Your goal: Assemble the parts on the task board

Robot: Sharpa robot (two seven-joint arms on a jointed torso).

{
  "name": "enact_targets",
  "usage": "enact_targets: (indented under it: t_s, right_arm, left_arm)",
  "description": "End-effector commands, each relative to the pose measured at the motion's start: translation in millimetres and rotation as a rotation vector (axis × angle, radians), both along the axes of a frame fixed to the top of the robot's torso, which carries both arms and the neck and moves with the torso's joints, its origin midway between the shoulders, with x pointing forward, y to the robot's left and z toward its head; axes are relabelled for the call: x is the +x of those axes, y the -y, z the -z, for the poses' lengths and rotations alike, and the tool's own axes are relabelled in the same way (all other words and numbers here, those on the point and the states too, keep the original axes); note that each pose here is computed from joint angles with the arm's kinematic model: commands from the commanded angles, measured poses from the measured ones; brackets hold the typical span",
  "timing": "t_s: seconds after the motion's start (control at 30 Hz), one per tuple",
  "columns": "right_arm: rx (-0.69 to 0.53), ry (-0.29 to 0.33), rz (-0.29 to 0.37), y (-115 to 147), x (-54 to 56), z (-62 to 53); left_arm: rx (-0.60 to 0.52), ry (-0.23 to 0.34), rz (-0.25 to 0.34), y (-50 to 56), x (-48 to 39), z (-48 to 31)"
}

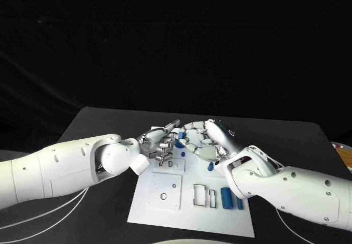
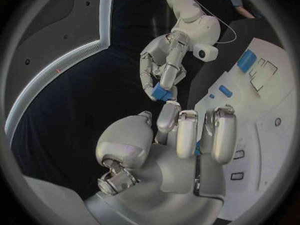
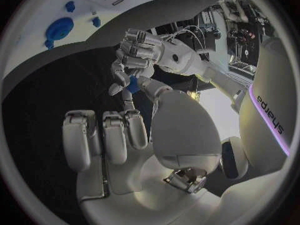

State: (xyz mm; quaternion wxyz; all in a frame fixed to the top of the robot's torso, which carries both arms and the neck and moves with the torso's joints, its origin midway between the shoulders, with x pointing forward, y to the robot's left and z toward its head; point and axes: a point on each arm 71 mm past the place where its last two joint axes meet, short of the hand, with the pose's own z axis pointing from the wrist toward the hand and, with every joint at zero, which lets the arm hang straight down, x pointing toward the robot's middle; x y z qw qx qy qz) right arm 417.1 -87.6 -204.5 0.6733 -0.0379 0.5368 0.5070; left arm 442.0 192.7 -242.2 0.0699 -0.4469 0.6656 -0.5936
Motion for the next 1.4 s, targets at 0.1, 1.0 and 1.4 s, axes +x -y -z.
enact_targets:
  t_s: [0.1, 1.0, 1.4]
  right_arm:
    - [-0.013, -0.007, 0.002, 2.7, 0.7, 2.3]
    - [-0.014, -0.004, 0.009, 6.7, 0.7, 2.1]
    - [-0.011, -0.002, 0.007, 6.6, -0.2, 1.5]
  left_arm:
    - [-0.035, 0.012, 0.011, 2.1, 0.0, -3.8]
    - [-0.016, 0.015, -0.011, -0.6, 1.2, -2.8]
    - [0.002, 0.013, -0.026, -2.2, 2.2, -1.7]
